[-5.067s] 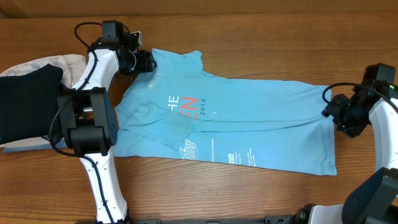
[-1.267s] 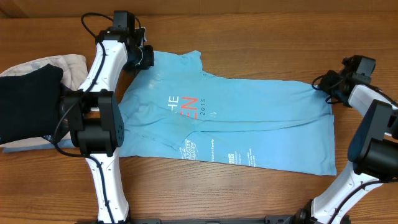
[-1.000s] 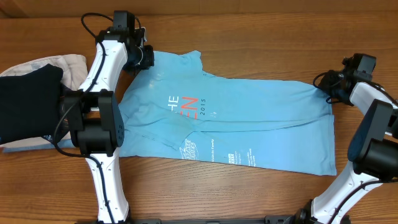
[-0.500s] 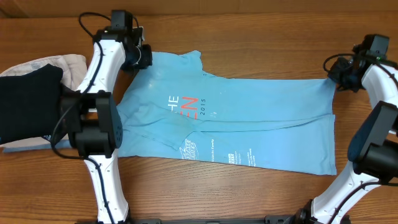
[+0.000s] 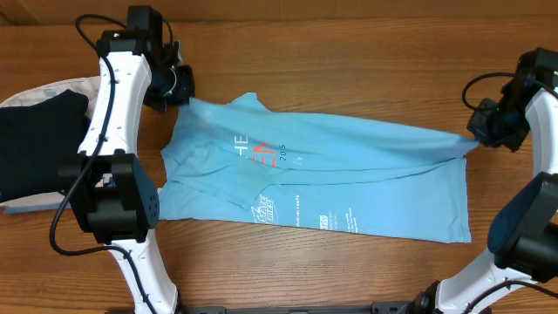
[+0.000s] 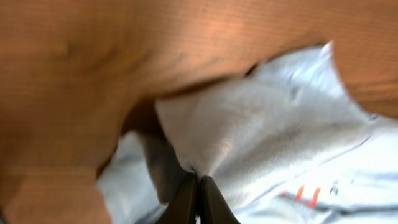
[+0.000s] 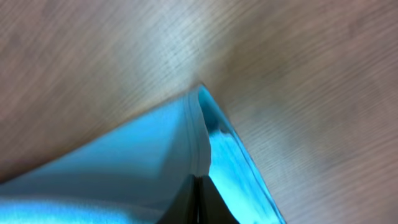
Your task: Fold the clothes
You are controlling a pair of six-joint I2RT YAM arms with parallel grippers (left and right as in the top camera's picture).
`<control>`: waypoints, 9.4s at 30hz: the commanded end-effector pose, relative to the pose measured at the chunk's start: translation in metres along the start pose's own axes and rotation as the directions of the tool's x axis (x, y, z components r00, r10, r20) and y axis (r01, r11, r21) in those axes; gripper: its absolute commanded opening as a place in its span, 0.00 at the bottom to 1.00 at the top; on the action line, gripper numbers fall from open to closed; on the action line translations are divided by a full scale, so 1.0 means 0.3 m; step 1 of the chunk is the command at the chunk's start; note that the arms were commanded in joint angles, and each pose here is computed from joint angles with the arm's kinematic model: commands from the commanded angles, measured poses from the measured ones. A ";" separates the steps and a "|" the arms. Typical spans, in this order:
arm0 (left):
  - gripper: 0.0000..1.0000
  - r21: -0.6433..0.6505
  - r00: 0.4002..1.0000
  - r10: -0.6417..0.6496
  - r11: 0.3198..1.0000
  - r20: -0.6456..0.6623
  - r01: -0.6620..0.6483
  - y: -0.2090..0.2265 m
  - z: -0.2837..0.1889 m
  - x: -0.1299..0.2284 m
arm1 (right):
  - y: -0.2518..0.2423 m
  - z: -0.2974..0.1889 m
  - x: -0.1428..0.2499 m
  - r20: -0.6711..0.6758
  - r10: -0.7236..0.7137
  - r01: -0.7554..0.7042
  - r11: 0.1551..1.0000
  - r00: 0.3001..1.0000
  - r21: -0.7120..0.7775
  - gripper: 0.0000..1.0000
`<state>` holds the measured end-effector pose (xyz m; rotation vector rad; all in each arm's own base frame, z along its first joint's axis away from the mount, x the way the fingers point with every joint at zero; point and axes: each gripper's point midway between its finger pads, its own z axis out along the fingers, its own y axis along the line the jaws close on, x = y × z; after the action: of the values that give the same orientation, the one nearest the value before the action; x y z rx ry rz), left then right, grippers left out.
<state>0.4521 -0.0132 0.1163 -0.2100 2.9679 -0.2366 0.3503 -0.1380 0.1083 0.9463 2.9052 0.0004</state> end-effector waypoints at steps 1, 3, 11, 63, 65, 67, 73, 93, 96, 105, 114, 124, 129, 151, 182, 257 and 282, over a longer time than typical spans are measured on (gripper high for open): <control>0.04 -0.057 0.999 -0.023 0.998 -0.037 0.021 0.034 -0.024 0.043 | -0.037 -0.068 0.008 0.020 0.010 -0.011 0.999 1.000 0.034 0.04; 0.04 -0.067 0.995 -0.044 0.997 -0.094 0.038 0.046 -0.028 0.090 | -0.055 -0.069 0.045 -0.027 0.019 -0.018 0.999 0.999 0.047 0.04; 0.04 -0.122 0.956 -0.115 0.989 -0.270 0.085 0.110 -0.066 0.238 | -0.123 -0.083 0.158 -0.172 0.063 -0.049 0.995 0.983 0.088 0.04; 0.25 -0.247 0.879 -0.177 0.967 -0.443 0.070 0.171 0.008 0.469 | -0.199 0.026 0.388 -0.402 0.149 -0.072 0.977 0.903 0.202 0.04; 0.25 -0.216 0.911 -0.160 0.973 -0.381 0.081 0.147 -0.016 0.423 | -0.196 0.028 0.395 -0.409 0.149 -0.072 0.978 0.900 0.198 0.04; 0.26 -0.173 0.933 -0.144 0.981 -0.329 0.090 0.116 -0.031 0.391 | -0.197 0.030 0.402 -0.416 0.150 -0.071 0.977 0.897 0.200 0.04; 0.27 -0.133 0.949 -0.107 0.989 -0.297 0.070 0.062 -0.032 0.372 | -0.200 0.040 0.419 -0.430 0.151 -0.067 0.977 0.890 0.204 0.21; 0.26 -0.119 0.939 0.003 0.992 -0.344 -0.047 -0.014 0.125 0.461 | -0.132 0.183 0.434 -0.413 0.123 -0.104 0.992 0.902 0.068 0.69; 0.26 -0.118 0.927 -0.001 0.992 -0.376 -0.047 -0.003 0.175 0.514 | -0.116 0.208 0.420 -0.391 0.111 -0.106 0.994 0.914 0.034 0.72; 0.26 -0.153 0.890 -0.032 0.987 -0.456 -0.043 0.056 0.286 0.670 | -0.111 0.255 0.392 -0.340 0.106 -0.106 0.994 0.934 0.018 0.54; 0.27 -0.271 0.885 -0.076 0.961 -0.459 -0.058 0.131 0.287 0.701 | -0.109 0.280 0.379 -0.313 0.104 -0.107 0.994 0.944 0.009 0.30; 0.27 -0.272 0.891 -0.075 0.961 -0.448 -0.056 0.131 0.287 0.688 | -0.049 0.285 0.348 -0.283 0.025 -0.060 0.992 0.959 -0.114 0.07; 0.27 -0.267 0.903 -0.069 0.962 -0.425 -0.052 0.121 0.277 0.652 | -0.008 0.281 0.339 -0.270 -0.022 -0.032 0.981 0.963 -0.194 0.16; 0.30 -0.258 0.919 -0.067 0.965 -0.389 -0.039 0.110 0.283 0.617 | -0.091 0.321 0.330 -0.240 -0.003 -0.022 0.994 0.971 -0.103 0.61; 0.29 -0.190 0.951 -0.050 0.982 -0.304 -0.009 0.035 0.188 0.475 | -0.123 0.240 0.253 -0.206 0.051 -0.057 0.998 0.977 -0.022 0.04; 0.35 -0.153 0.953 -0.039 0.988 -0.299 -0.008 0.001 0.153 0.449 | 0.579 0.121 0.692 -0.178 -0.535 0.548 0.836 0.826 0.032 0.23; 0.36 -0.154 0.953 -0.039 0.988 -0.301 -0.008 0.001 0.153 0.451 | 0.663 0.160 0.996 -0.212 -0.861 0.692 0.500 0.463 -0.520 0.17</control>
<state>0.3214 -0.0387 0.0448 -0.2265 3.3215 -0.0180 0.2444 0.1762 0.0321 -0.4471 3.2952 0.5048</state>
